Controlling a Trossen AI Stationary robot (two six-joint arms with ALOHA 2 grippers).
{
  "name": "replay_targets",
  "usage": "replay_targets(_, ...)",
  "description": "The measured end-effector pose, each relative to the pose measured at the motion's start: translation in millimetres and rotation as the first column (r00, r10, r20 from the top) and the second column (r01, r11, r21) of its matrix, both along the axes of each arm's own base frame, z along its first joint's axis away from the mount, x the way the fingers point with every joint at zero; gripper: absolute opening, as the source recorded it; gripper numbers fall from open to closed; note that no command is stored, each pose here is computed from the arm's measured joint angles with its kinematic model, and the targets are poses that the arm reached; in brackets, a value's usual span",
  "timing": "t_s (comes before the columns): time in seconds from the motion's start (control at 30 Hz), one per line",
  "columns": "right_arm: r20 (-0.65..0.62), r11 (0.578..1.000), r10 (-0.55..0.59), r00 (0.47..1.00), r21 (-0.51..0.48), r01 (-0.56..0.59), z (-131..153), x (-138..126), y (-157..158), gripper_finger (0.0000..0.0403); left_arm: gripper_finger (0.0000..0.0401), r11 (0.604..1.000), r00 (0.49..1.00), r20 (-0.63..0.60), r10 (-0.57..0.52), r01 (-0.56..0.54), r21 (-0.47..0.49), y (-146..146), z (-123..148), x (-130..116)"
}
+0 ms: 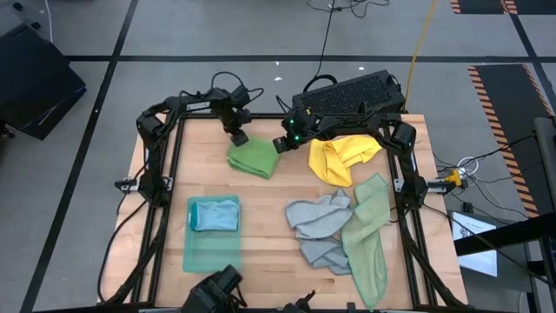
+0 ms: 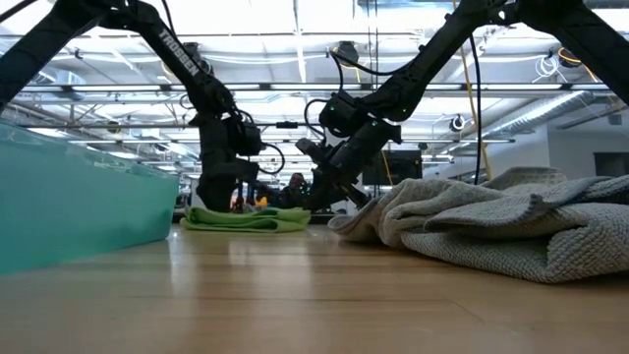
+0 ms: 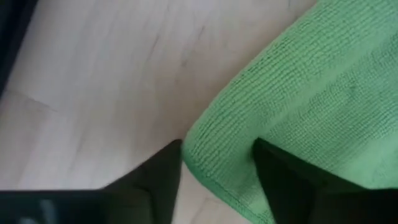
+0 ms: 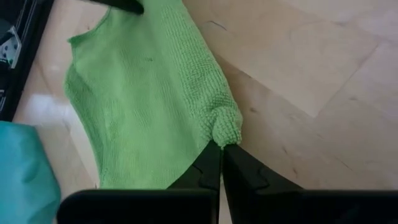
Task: Fold microfiber towels
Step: Fold the green microfiber cloth
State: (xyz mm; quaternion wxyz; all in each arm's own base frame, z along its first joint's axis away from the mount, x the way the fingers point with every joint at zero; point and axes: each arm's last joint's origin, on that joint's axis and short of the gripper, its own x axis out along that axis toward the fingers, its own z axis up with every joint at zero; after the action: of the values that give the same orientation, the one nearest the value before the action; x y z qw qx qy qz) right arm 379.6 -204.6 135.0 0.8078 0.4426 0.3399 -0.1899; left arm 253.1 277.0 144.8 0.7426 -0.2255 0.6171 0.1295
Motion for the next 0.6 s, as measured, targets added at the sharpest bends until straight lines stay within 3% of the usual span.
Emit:
replay_targets(0.1, 0.001, 1.000, -0.004, 1.000, 0.000, 0.004, 0, -1, -1, 0.0002, 0.0106, 0.999, 1.000, 0.003, -0.028, 0.028, 0.021, 0, 0, 2)
replay_targets(0.2, 0.010, 1.000, -0.015, 1.000, 0.001, 0.015, 5, -4, -5, 0.0002, 0.0022, 0.999, 0.999, -0.004, -0.043, 0.042, -0.022, -4, 0, 1)
replay_targets(0.53, 0.073, 0.997, 0.028, 0.997, -0.076, -0.022, 36, -4, 1, 0.0002, 0.0007, 0.998, 0.995, 0.103, -0.016, 0.021, -0.053, -27, 53, -3)
replay_targets(0.6, 0.075, 0.994, 0.058, 0.996, -0.093, -0.051, 36, 0, 7, 0.0002, 0.0024, 0.998, 0.994, 0.105, -0.019, 0.025, -0.059, -33, 64, -7)
